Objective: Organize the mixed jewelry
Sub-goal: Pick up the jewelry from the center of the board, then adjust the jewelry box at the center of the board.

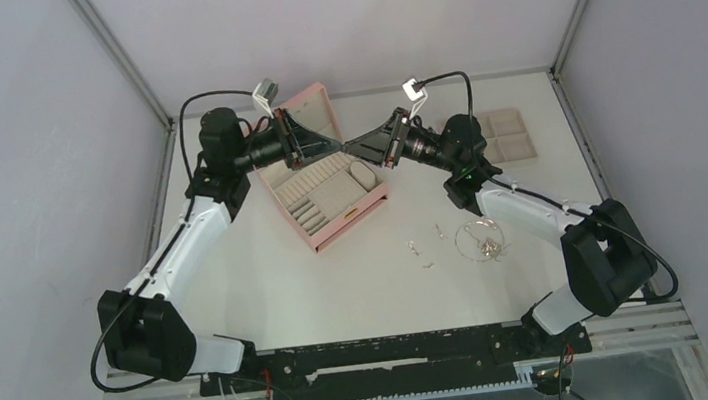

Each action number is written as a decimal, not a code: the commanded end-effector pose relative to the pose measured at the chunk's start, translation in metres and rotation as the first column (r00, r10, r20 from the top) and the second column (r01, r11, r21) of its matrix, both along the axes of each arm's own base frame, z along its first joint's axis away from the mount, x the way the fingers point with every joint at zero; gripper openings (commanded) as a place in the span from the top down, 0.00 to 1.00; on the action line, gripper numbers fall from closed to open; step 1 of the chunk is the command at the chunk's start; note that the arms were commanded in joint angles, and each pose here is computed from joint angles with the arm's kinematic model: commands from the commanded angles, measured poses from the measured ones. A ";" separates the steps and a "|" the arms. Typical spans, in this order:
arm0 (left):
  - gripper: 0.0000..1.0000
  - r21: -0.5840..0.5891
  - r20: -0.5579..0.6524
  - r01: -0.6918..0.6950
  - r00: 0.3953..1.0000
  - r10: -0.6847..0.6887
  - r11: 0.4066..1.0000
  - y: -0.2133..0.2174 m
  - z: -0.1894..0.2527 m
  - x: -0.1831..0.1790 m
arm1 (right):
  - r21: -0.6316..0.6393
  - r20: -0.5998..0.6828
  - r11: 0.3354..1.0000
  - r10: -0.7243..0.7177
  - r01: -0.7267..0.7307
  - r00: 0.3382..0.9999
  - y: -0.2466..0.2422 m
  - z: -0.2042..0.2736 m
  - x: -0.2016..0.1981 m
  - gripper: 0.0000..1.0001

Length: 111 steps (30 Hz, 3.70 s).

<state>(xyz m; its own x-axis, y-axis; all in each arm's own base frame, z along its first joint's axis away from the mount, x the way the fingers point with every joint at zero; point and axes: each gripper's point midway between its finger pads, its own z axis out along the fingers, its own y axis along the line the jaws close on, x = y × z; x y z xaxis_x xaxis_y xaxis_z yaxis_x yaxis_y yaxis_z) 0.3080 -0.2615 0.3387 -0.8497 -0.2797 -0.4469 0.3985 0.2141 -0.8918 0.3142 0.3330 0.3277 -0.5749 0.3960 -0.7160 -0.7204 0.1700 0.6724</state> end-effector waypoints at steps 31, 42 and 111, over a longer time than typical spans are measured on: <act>0.88 -0.023 0.085 0.001 0.996 0.001 1.000 0.002 0.028 -0.002 | 0.007 -0.025 1.000 -0.022 0.023 0.999 -0.005 -0.001 0.009 1.00; 0.62 -0.022 0.088 -0.023 0.996 0.025 0.999 0.004 0.030 0.002 | -0.073 -0.054 0.997 -0.026 0.022 0.998 -0.009 -0.017 0.005 1.00; 1.00 0.820 -0.031 -0.182 0.933 0.360 0.542 0.091 -0.235 0.001 | -0.648 -0.048 0.748 -0.229 0.144 0.972 -0.034 -0.061 0.000 1.00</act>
